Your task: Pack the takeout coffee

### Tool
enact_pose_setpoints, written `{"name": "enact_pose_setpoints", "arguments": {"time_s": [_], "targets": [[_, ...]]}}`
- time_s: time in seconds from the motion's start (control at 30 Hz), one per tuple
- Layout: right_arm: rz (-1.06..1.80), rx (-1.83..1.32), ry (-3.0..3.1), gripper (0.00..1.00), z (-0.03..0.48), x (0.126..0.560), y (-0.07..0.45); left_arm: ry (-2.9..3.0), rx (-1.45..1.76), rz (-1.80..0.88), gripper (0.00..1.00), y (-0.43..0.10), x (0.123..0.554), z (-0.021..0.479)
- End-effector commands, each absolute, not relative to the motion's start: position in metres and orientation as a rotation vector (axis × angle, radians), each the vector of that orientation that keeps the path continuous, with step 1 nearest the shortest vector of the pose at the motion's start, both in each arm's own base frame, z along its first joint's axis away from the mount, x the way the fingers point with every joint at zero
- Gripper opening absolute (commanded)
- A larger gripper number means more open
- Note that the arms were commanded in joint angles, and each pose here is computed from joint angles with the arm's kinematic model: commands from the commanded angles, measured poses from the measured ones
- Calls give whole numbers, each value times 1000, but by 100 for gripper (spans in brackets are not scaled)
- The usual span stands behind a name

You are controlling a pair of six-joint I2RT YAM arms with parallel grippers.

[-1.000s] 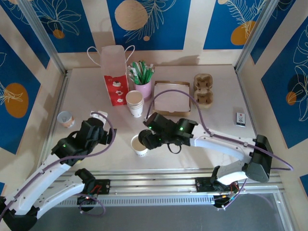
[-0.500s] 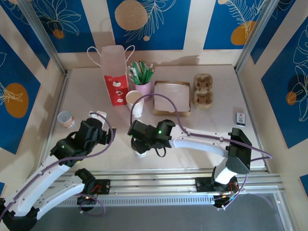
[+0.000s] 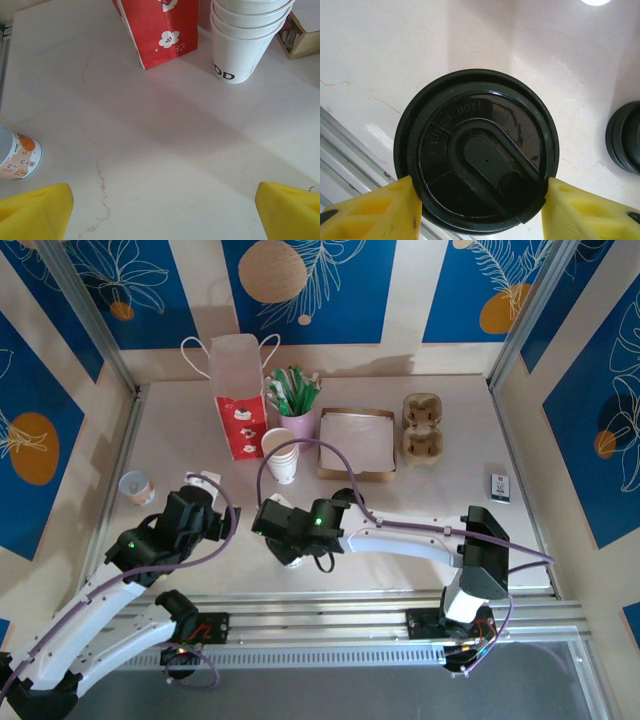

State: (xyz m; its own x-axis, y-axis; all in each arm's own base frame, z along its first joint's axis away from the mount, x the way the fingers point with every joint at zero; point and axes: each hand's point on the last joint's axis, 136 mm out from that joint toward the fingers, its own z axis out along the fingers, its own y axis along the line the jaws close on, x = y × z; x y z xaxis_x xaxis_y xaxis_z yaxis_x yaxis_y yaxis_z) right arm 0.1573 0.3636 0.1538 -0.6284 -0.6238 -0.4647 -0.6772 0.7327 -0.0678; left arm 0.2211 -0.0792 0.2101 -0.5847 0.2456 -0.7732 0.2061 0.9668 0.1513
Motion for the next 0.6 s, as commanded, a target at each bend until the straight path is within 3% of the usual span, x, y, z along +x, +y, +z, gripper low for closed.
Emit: {"name": "enact_pose_setpoints", "arguments": {"time_s": [0.0, 0.57], "targets": [[91, -987, 2467, 56, 154, 157, 365, 2200, 302, 45, 94, -78, 222, 212], [26, -954, 2500, 56, 150, 152, 352, 2204, 305, 32, 94, -79, 222, 211]]}}
